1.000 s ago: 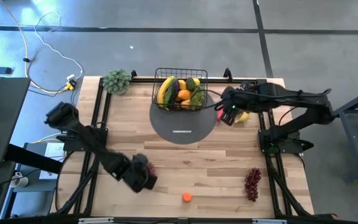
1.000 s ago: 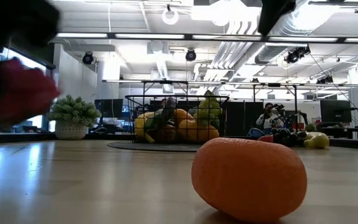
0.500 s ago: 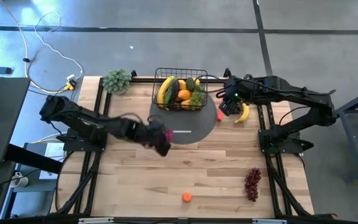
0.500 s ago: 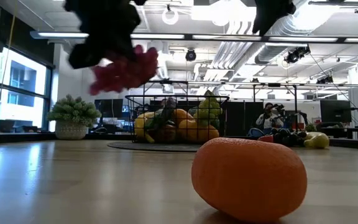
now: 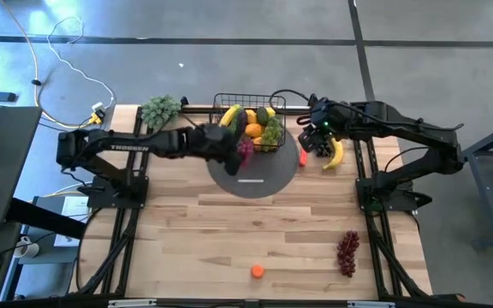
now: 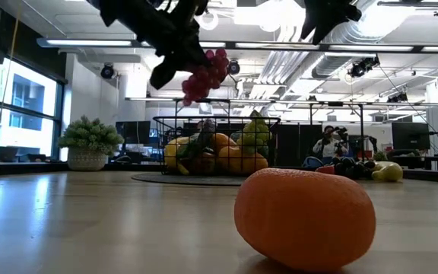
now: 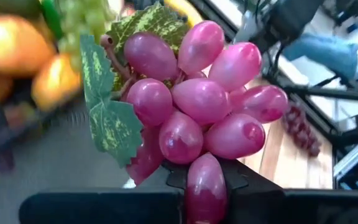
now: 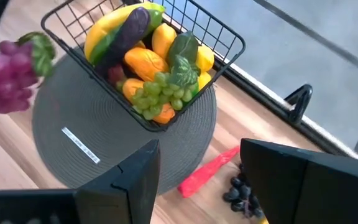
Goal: Build produce basket
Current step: Put the grapes into the black wire basket
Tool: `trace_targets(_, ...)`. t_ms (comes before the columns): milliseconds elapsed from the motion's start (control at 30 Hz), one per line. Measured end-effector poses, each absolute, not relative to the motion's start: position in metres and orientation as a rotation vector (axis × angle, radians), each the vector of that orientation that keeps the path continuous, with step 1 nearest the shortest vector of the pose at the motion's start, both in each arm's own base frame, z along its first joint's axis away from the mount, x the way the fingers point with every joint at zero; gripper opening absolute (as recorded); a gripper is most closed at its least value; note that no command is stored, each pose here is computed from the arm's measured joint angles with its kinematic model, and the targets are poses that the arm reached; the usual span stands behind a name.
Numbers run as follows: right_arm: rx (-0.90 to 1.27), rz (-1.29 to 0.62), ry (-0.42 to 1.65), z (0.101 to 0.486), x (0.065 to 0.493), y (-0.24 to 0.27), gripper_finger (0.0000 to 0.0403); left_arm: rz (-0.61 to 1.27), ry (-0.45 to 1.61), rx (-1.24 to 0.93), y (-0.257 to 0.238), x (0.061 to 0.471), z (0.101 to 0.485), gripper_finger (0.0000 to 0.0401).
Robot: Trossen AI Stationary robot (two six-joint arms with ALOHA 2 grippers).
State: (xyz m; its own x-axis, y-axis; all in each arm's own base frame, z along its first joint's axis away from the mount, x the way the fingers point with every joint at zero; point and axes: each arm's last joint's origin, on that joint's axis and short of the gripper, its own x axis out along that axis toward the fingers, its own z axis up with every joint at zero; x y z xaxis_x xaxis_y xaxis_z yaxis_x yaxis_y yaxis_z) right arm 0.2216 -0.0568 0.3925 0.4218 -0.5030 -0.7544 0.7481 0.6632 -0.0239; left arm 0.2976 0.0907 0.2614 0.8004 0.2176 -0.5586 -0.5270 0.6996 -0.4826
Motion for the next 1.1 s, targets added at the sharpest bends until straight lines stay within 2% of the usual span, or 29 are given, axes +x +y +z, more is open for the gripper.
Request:
trace_targets(267, 0.445, -0.869, 0.755, 0.393, 0.222, -0.057, 0.0204, 0.458, 0.305, -0.533, 0.132, 0.292, 0.276, 0.0015)
trace_targets(467, 0.499, -0.926, 0.710, 0.393, 0.221, -0.058, 0.0204, 0.445, 0.178, -0.239, 0.154, 0.292, 0.289, 0.0015)
trace_targets(567, 0.529, -0.941, 0.695, 0.393, 0.221, -0.058, 0.0204, 0.449, 0.142, -0.161, 0.162, 0.295, 0.288, 0.0015)
trace_targets(867, 0.557, -0.967, 0.672, 0.393, 0.221, -0.058, 0.0204, 0.459, 0.228, -0.089, 0.178, 0.308, 0.256, 0.0015)
trace_targets(1100, 0.597, -0.984, 0.652, 0.393, 0.221, -0.058, 0.0204, 0.482, 0.299, -0.155, 0.185, 0.319, 0.225, 0.0015)
